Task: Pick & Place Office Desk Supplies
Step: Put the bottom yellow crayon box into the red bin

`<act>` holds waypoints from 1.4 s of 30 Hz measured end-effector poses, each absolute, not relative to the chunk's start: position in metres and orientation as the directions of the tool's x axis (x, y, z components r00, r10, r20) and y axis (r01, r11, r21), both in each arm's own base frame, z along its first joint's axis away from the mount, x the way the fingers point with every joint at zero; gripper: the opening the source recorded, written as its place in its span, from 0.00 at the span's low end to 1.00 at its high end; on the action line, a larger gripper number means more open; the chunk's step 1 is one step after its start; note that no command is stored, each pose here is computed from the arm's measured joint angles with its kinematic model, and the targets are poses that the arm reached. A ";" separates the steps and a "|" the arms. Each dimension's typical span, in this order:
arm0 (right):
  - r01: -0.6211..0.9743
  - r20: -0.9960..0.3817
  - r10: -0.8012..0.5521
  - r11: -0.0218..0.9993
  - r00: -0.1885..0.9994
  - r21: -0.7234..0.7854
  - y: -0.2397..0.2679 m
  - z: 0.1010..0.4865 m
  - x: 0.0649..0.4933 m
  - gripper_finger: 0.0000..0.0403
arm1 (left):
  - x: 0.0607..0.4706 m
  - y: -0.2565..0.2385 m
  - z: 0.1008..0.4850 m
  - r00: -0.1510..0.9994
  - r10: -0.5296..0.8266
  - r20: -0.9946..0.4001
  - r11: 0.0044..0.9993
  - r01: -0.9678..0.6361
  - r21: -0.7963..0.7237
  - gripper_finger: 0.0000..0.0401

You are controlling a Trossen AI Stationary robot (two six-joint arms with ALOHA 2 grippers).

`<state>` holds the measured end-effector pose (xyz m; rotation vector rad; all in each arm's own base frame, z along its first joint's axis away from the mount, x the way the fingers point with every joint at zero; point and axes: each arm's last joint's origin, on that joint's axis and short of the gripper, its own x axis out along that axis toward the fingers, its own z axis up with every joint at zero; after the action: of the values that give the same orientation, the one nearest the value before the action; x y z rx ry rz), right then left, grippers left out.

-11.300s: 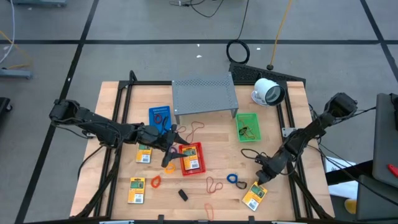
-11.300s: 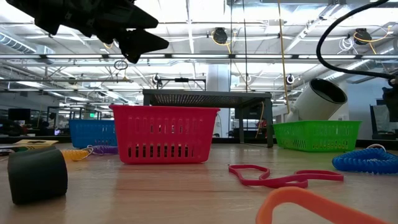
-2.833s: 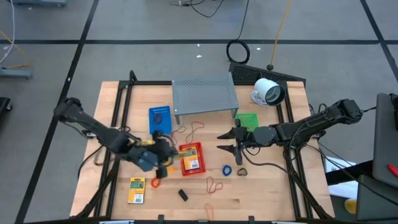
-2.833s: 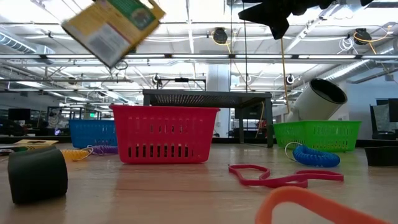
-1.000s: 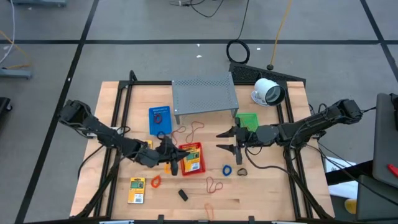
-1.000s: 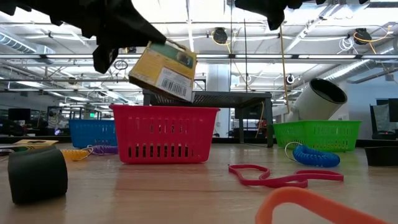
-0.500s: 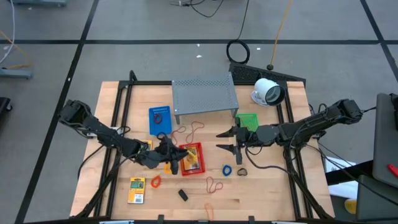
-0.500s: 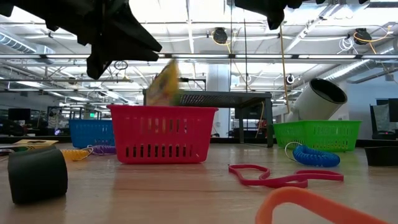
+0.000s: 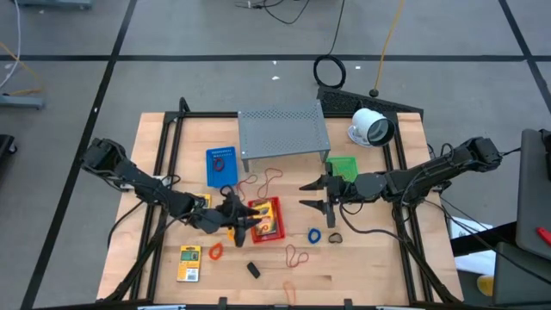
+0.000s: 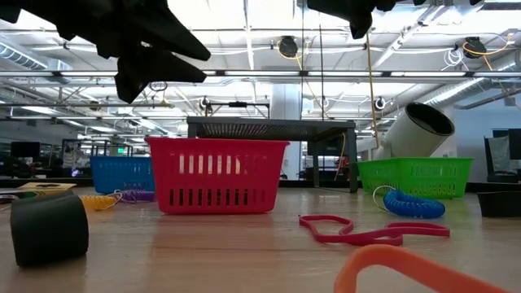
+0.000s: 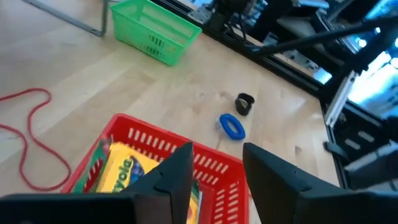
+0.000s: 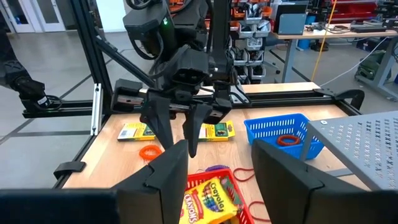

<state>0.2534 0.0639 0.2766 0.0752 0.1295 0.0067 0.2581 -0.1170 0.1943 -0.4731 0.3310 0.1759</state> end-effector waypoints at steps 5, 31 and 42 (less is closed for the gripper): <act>-0.004 -0.131 0.013 0.998 0.991 0.066 0.064 0.276 0.253 0.41 | 0.261 -0.123 0.210 0.978 0.045 -0.206 0.933 -0.115 -0.341 0.35; -0.025 -0.085 0.036 0.992 0.996 0.120 0.066 0.257 0.246 0.41 | 0.144 -0.129 0.295 0.707 0.116 -0.698 0.967 -0.242 -0.085 0.25; -0.025 -0.071 0.030 0.997 0.997 0.071 0.065 0.258 0.246 0.41 | 0.127 -0.129 0.259 0.197 -0.280 -0.940 0.877 -0.345 -0.334 0.26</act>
<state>0.2465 0.0653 0.2583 0.0703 0.0716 0.0273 0.1275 -0.1295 0.2589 -0.5423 1.3930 0.0484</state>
